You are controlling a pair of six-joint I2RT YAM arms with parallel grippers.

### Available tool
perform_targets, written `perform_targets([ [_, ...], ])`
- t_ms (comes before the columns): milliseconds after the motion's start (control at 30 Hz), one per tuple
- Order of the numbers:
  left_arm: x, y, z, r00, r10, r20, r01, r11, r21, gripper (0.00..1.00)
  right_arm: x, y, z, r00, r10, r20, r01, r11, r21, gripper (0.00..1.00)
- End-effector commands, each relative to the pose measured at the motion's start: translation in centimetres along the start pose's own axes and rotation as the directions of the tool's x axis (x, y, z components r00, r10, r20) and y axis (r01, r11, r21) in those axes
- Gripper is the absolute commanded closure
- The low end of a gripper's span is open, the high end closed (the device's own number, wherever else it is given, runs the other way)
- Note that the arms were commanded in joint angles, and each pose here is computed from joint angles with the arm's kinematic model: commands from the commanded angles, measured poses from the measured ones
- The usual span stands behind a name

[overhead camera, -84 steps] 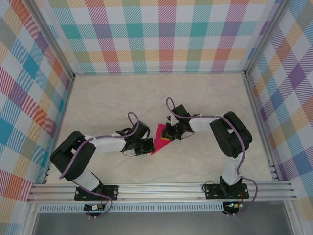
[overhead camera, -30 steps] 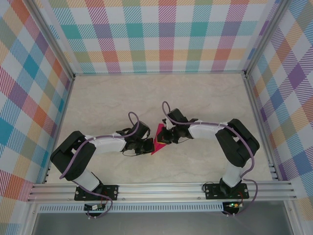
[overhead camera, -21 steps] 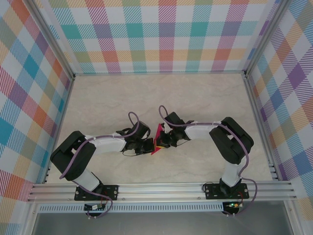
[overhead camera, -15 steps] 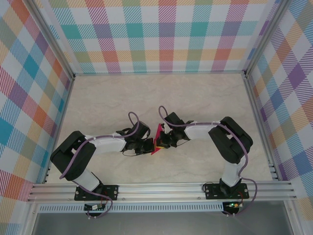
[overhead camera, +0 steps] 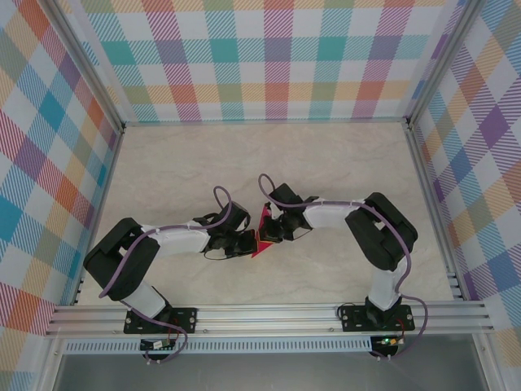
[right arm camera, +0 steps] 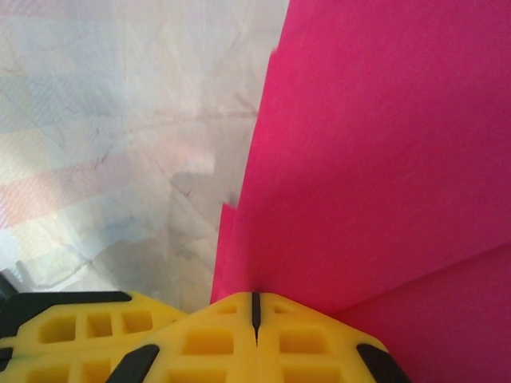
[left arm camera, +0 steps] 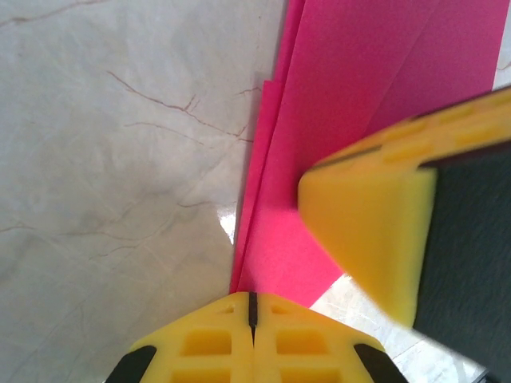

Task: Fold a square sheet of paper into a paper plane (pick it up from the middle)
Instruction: Fourth fold the wing at the center of the table, then turn over the paper at the center of the table.

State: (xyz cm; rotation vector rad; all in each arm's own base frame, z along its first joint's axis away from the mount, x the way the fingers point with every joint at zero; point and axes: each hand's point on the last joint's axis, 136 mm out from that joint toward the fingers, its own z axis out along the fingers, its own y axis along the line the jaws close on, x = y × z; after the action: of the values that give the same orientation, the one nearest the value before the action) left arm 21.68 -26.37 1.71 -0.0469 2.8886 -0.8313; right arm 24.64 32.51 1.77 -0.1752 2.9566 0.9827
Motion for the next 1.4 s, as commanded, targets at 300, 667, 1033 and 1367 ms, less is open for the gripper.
perform_targets([
  [300,4.4,4.4,0.3,0.989,-0.054,-0.134,0.035,0.989,-0.142,1.00,-7.2,-6.7,-3.6,0.991,0.058,0.120,-0.058,0.998,0.002,1.00],
  [667,1.1,-1.2,-2.4,1.000,0.020,-0.024,-0.019,1.000,0.018,1.00,-9.5,-4.5,-8.3,0.970,0.136,0.203,-0.126,0.990,-0.064,0.93],
  [1033,-3.9,-4.5,-6.2,0.977,0.017,0.211,-0.035,0.996,0.082,0.66,-4.3,-3.2,-9.7,0.934,0.308,0.180,-0.282,0.946,-0.157,0.47],
  [1367,-4.8,-2.4,-4.5,0.974,-0.052,0.220,0.046,0.998,0.029,0.50,-3.3,-1.2,-5.9,0.951,0.292,0.105,-0.278,0.952,-0.127,0.47],
])
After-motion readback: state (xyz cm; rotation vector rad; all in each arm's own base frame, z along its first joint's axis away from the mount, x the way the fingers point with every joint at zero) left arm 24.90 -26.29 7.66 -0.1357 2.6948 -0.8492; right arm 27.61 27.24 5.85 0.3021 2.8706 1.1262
